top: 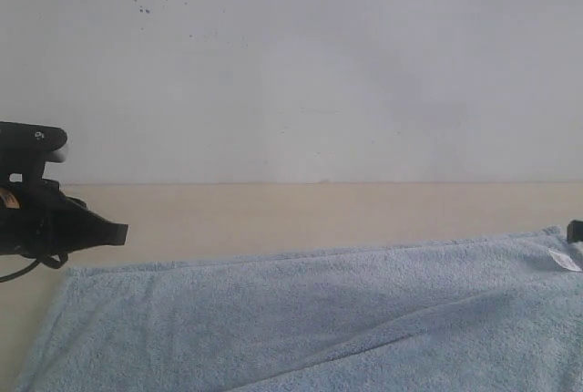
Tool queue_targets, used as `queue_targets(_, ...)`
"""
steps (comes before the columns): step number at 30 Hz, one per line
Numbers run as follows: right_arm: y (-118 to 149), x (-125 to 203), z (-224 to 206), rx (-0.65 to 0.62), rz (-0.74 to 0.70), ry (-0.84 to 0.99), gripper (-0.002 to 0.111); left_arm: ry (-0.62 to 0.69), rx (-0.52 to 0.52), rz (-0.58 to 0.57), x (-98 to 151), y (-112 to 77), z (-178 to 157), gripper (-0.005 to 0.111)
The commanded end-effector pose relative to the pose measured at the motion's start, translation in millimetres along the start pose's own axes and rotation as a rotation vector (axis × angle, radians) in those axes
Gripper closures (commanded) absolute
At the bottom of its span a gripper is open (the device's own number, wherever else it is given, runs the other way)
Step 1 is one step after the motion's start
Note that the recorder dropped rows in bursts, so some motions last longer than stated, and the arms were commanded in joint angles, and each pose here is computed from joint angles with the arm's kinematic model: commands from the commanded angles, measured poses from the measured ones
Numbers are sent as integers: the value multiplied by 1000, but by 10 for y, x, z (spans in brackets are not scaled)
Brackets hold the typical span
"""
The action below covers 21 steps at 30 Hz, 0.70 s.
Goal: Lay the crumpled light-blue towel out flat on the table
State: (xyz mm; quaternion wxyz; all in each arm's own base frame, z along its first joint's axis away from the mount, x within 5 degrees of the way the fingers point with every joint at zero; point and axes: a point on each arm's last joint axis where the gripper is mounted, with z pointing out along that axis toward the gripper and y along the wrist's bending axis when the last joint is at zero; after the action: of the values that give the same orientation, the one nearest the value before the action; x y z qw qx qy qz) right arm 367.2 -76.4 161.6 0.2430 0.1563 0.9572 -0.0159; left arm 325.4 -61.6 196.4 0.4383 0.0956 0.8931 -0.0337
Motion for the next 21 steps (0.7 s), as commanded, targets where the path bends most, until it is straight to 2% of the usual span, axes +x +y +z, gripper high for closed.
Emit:
queue_targets(1,-68,322,-118,29,-56,238,107,34,7,15,110,-27,-15,103)
queue_targets(3,-96,549,-222,31,-63,259,107,44,9,35,145,-28,-15,103)
queue_targets(8,-161,1097,-451,15,-70,116,107,44,10,40,160,-29,-16,103)
queue_targets(12,-167,1149,-559,9,-37,43,107,42,9,35,158,-29,-16,103)
queue_targets(17,-205,1210,-465,43,-174,107,107,24,8,33,142,-28,-15,103)
queue_targets(21,-220,1270,-297,53,-200,163,107,5,7,33,124,-27,-15,103)
